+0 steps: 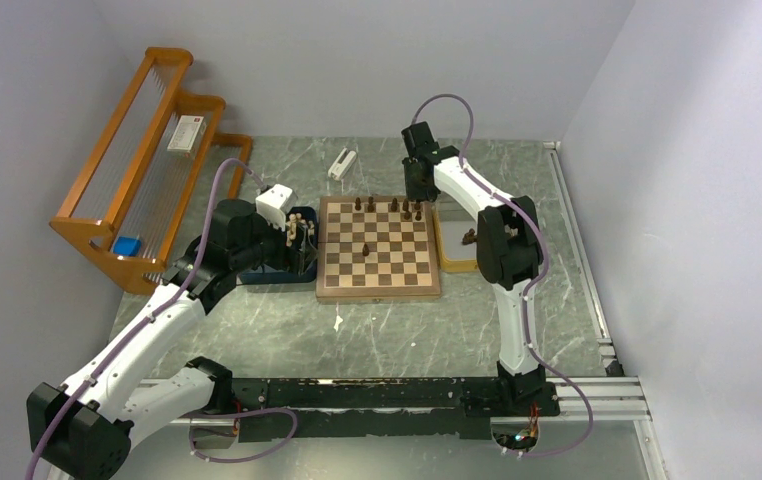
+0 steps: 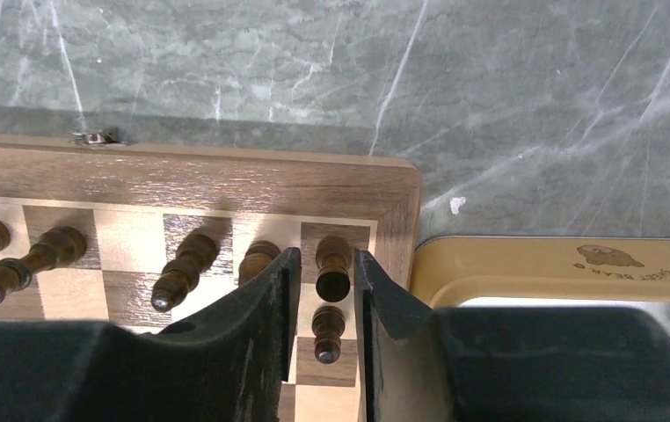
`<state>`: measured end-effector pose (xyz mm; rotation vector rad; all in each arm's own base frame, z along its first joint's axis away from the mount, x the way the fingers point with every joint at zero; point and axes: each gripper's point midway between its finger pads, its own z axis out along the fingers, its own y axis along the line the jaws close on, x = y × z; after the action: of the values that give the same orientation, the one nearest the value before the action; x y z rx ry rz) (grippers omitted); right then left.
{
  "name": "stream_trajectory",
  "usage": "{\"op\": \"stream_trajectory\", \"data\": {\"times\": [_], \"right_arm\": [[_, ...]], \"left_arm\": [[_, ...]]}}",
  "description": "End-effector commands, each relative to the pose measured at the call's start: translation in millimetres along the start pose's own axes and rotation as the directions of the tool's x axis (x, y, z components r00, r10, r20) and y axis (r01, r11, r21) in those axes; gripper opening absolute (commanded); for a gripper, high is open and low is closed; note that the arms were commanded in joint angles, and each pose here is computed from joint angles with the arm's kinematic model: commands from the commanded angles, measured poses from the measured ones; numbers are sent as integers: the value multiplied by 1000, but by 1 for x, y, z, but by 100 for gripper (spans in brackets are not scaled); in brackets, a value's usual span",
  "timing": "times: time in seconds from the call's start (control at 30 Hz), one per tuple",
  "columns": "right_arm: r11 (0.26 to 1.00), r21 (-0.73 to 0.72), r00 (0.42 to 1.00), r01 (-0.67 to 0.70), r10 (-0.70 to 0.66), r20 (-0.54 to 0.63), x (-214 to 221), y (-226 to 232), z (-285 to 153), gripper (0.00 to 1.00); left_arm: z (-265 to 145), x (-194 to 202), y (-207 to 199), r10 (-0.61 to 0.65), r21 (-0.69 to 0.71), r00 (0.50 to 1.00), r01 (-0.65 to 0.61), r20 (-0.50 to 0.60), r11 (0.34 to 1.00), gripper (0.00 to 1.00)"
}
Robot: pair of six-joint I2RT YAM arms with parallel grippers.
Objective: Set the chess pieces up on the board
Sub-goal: Place the chess piece on the chessboard, then pick up the chess piece from the chessboard.
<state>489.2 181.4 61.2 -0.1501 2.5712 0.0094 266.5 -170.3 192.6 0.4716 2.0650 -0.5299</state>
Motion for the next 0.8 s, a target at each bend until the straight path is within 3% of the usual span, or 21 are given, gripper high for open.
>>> {"op": "stream_trajectory", "data": {"times": [0.0, 0.33, 0.5, 0.7, 0.77], "right_arm": [[1000, -13, 999, -19, 19, 38, -17, 4, -11, 33], [997, -56, 989, -59, 66, 130, -27, -1, -70, 37], [983, -154, 969, -96, 128, 211, -9, 3, -114, 42], [971, -213, 942, -110, 170, 289, 17, -6, -160, 52], [965, -239, 930, -110, 185, 318, 25, -8, -175, 63]], "left_arm": [[-5, -6, 2, 19, -22, 1000, -18, 18, 1000, 87], [-2, -15, 9, -22, -72, 999, 24, 23, 997, 89], [16, -19, 6, -53, -57, 997, 50, -54, 997, 86], [41, -32, -7, -68, 0, 995, 68, -70, 998, 82], [52, -36, -10, -65, -11, 995, 64, -79, 998, 81]]}}
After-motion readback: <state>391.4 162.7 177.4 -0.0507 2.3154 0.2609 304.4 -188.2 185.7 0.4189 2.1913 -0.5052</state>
